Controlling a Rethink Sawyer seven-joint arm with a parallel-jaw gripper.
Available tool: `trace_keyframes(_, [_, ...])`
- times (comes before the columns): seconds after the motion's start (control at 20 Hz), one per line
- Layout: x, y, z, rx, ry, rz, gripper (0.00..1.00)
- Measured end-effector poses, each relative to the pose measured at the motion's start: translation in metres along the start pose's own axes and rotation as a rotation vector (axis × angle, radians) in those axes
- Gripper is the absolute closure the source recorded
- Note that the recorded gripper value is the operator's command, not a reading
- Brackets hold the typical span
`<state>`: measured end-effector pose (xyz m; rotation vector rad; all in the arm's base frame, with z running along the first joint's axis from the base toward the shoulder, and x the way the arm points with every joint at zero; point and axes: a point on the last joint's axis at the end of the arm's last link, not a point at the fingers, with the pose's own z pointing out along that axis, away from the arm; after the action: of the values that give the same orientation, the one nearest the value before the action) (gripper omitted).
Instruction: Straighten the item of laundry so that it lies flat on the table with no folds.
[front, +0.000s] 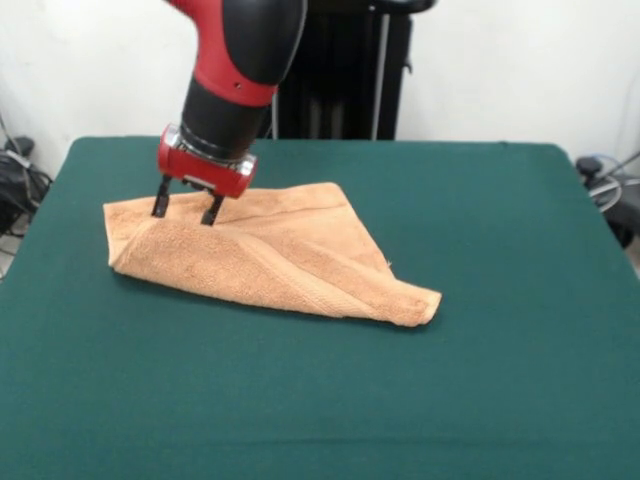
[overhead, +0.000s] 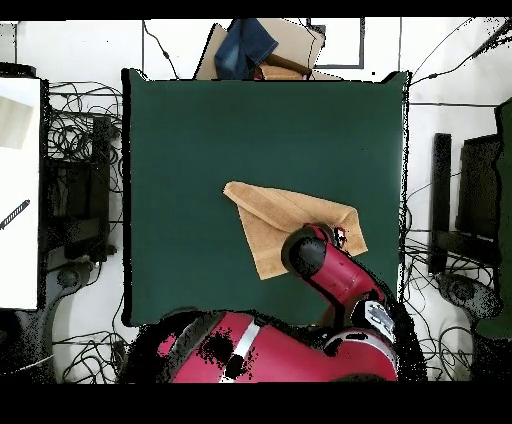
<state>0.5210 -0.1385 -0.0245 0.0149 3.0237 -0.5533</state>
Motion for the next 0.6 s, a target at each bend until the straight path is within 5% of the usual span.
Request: trace_keyframes(0.6, [0.004,0.005,0.009,0.019,-0.014,-0.012,0.00])
